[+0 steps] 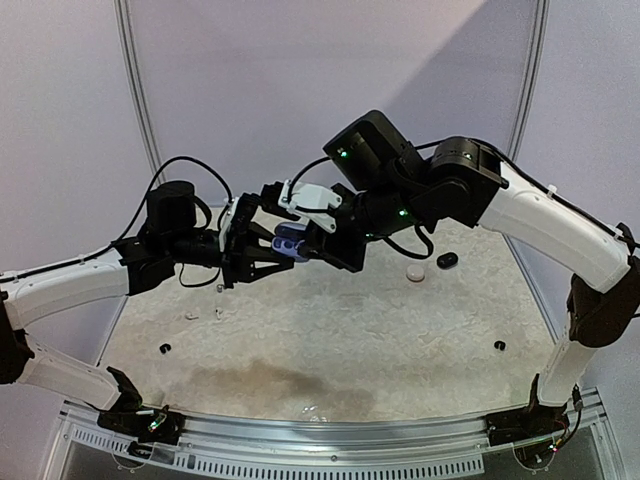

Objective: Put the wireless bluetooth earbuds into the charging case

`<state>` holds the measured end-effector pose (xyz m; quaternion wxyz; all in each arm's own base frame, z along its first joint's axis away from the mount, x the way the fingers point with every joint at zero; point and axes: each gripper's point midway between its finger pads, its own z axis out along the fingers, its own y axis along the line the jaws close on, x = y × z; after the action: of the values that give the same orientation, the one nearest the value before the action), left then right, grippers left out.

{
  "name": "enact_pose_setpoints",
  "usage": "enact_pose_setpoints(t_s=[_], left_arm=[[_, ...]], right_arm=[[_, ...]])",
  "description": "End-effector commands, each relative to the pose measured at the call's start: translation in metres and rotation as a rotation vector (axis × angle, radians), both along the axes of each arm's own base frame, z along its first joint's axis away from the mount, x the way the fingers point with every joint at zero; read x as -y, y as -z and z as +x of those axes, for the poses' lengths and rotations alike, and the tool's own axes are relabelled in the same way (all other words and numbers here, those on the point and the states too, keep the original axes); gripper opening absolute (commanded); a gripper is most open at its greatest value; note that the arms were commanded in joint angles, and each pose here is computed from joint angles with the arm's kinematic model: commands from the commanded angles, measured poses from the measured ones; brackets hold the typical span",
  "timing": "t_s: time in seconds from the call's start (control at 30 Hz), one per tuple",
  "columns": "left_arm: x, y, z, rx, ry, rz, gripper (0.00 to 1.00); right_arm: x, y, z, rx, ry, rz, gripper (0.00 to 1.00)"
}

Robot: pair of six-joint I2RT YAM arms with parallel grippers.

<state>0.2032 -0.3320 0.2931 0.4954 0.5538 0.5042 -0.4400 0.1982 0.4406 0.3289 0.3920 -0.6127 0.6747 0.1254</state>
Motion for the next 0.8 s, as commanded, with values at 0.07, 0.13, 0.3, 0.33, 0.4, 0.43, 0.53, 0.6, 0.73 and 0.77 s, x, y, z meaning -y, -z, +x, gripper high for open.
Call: enact_pose_setpoints(t_s=[0.07, 0.13, 0.3, 0.33, 0.4, 0.43, 0.53, 0.6, 0.73, 0.77], left_arm=[[0.005, -0.009, -0.012, 0.024, 0.062, -0.035, 0.0], [0.005, -0.009, -0.013, 0.019, 0.067, -0.038, 0.0], [0.005, -0.01, -0.011, -0.009, 0.049, -0.043, 0.0], [0.005, -0.009, -0.01, -0.023, 0.042, -0.042, 0.0], [0.005, -0.008, -0.006, -0.057, 0.018, -0.041, 0.0], [0.004, -0.008, -0.004, -0.068, 0.004, -0.04, 0.0], [0.003, -0.008, 0.0, -0.085, -0.03, -0.045, 0.0], [0.003, -0.01, 0.002, -0.095, -0.04, -0.056, 0.0], [0.002, -0.019, 0.008, -0.111, -0.07, -0.09, 0.0], [0.002, -0.023, 0.01, -0.119, -0.082, -0.106, 0.0]], right_arm=[[0.0, 0.007, 0.014, 0.034, 0.05, -0.042, 0.29], [-0.001, 0.008, 0.014, 0.037, 0.05, -0.043, 0.29], [0.0, 0.003, 0.015, 0.039, 0.057, -0.031, 0.32], [0.0, 0.001, 0.014, 0.037, 0.053, -0.024, 0.33], [0.0, -0.007, 0.01, 0.032, 0.043, 0.006, 0.35], [0.001, -0.015, 0.009, 0.032, 0.043, 0.033, 0.36], [0.002, -0.045, 0.004, 0.039, 0.038, 0.148, 0.37], [0.004, -0.065, -0.005, 0.033, 0.012, 0.238, 0.4], [0.014, -0.091, -0.016, 0.031, 0.003, 0.398, 0.48], [0.019, -0.095, -0.018, 0.018, 0.005, 0.438, 0.51]])
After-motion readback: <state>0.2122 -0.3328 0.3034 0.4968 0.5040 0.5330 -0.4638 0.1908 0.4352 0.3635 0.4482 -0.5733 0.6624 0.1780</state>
